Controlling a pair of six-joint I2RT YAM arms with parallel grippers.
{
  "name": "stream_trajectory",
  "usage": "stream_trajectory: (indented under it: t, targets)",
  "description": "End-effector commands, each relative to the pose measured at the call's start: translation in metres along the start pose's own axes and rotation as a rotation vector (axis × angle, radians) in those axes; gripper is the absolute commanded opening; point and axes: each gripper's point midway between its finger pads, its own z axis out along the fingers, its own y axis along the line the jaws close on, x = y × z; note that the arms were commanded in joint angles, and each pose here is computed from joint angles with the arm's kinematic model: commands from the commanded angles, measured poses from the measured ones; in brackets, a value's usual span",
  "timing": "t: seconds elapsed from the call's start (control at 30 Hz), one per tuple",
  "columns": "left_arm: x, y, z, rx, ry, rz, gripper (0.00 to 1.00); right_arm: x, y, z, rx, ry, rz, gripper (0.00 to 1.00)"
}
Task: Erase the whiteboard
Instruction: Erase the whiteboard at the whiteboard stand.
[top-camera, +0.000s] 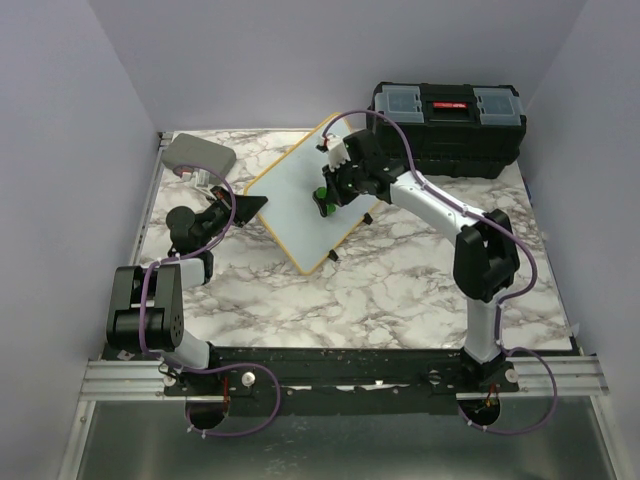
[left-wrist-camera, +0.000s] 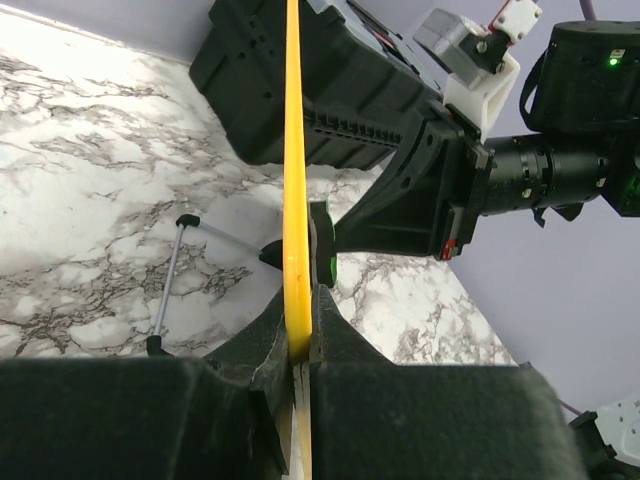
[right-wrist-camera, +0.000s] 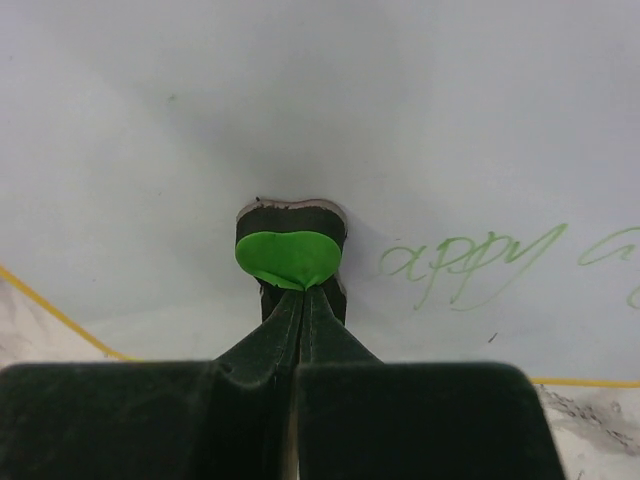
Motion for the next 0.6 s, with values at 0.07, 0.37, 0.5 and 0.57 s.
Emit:
stream_trajectory:
  t: [0.07,0.37,0.5,0.57]
  targets:
    - [0.013,-0.020,0.002,0.088,0.077,0.027,0.00,0.035,0.006,0.011,-0.022,0.101,-0.032,0.01]
    - [0.013,-0.020,0.002,0.089,0.078,0.027,0.00,0.004,-0.059,-0.011,0.371,-0.017,-0.050,0.01]
    - [0.013,-0.021,0.002,0.091,0.077,0.028,0.00,0.028,-0.032,0.000,0.195,0.058,-0.096,0.01]
    - [0.013,-0.021,0.002,0.090,0.078,0.025,0.00,0.039,-0.007,0.003,0.043,0.091,-0.120,0.01]
